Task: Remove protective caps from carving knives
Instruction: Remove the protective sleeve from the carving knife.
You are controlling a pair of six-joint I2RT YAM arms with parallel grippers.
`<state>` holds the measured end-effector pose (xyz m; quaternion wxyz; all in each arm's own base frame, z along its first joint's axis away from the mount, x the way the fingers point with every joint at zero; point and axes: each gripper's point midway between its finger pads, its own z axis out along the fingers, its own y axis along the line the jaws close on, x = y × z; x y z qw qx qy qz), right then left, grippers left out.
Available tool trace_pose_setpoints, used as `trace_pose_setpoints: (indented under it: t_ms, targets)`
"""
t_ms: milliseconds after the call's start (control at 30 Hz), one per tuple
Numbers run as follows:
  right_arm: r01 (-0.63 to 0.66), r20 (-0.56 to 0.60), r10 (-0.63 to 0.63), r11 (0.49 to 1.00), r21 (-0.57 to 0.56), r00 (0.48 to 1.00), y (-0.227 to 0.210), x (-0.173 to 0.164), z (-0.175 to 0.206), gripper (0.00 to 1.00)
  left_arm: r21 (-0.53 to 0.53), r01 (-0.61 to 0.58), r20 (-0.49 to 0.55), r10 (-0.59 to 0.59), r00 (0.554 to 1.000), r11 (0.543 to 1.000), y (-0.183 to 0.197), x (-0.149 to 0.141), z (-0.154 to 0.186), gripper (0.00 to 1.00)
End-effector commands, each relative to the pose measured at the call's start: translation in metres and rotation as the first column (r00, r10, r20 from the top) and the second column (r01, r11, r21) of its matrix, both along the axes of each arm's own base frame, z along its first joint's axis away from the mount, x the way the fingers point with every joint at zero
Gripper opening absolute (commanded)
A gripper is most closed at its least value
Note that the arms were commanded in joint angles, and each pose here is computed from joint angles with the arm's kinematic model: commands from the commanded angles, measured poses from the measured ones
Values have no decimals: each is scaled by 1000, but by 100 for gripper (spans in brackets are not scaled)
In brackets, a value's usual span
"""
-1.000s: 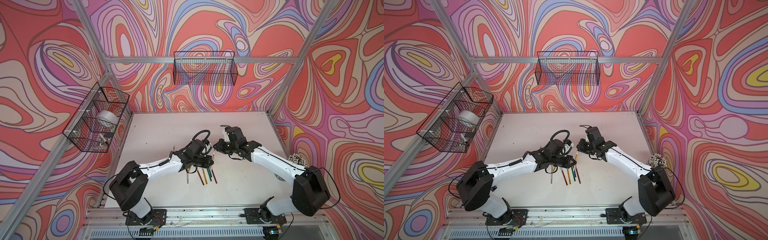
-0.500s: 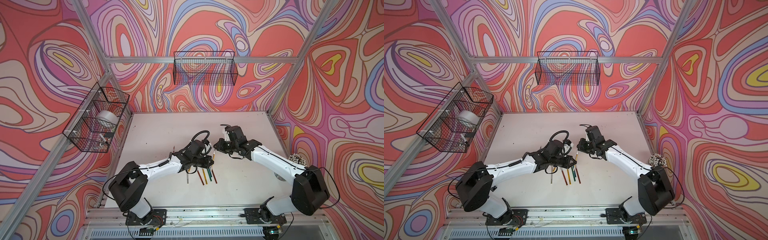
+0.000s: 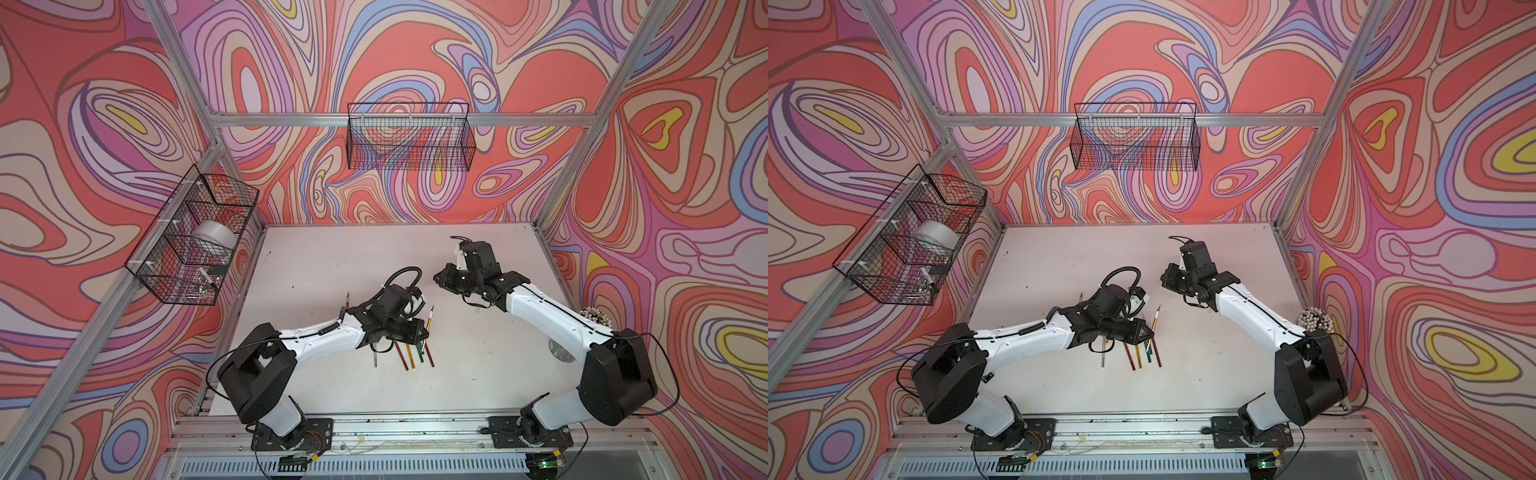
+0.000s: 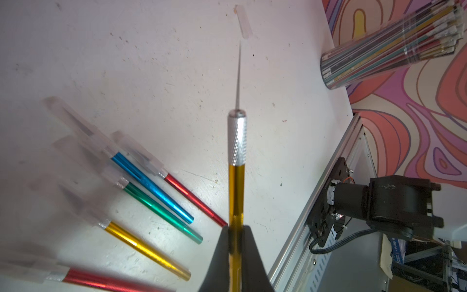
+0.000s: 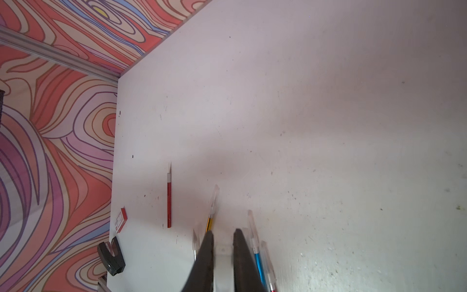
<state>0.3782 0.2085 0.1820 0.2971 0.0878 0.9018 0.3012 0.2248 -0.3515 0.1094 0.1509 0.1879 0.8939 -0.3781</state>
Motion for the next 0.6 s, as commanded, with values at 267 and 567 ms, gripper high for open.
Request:
trace_pose_setpoints:
  t_ms: [267, 567]
  targets:
    - [-30, 0, 30, 995, -97, 1000, -25, 1, -5, 10, 8, -10, 10, 10, 1000, 1000, 6, -5, 4, 5]
    - [8, -119, -46, 954, -301, 992, -90, -15, -39, 10, 13, -42, 30, 42, 999, 999, 12, -3, 8, 5]
